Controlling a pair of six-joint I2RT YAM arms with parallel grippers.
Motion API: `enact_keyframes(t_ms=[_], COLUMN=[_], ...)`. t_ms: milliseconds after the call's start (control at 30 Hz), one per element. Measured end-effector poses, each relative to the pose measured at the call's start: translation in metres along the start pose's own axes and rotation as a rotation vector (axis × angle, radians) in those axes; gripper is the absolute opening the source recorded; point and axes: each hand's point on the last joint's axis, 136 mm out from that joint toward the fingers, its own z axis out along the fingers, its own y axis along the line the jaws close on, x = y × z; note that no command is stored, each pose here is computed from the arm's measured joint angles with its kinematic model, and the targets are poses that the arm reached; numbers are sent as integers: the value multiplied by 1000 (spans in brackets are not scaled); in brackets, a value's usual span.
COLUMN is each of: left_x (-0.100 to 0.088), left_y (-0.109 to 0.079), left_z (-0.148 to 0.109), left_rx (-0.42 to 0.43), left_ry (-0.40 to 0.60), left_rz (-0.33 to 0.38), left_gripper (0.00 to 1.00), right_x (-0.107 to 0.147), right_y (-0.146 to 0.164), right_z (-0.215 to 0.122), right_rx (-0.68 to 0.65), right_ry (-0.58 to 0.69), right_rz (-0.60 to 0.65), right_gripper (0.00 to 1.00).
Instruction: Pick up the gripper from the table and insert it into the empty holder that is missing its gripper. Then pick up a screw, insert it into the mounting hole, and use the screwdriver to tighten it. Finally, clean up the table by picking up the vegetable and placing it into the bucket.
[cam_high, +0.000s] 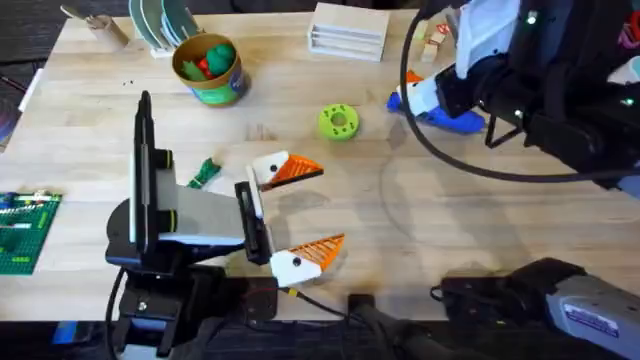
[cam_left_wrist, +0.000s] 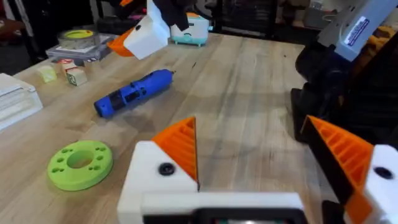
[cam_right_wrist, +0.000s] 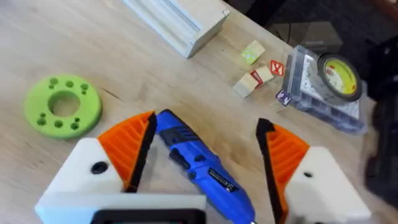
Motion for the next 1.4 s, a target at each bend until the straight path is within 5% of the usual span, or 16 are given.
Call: enact_keyframes(t_ms=[233, 433, 800, 1033, 1167, 1400], left_x=[-1, -5, -85, -108, -107, -103], left_y=[6, 34, 64, 78, 93, 130], left_z=[0, -4, -51, -70, -81, -95], left_rx=[-35, -204, -652, -807, -897, -1008], left_ry=[-2, -9, -21, 101, 252, 506], left_rz=[6, -51, -131, -268, -353, -352], left_gripper=[992, 992, 991, 991, 991, 991], right_x=[0, -1, -1, -1, -1, -1], right_y=[1, 1, 1, 1, 1, 1], right_z=[-1, -1, -1, -1, -1, -1], right_rx=[-5, -6, -5, -5, -6, -6], right_ry=[-2, -5, -6, -6, -6, -6], right_rz=[161, 206, 223, 223, 223, 223], right_gripper=[991, 991, 991, 991, 991, 992])
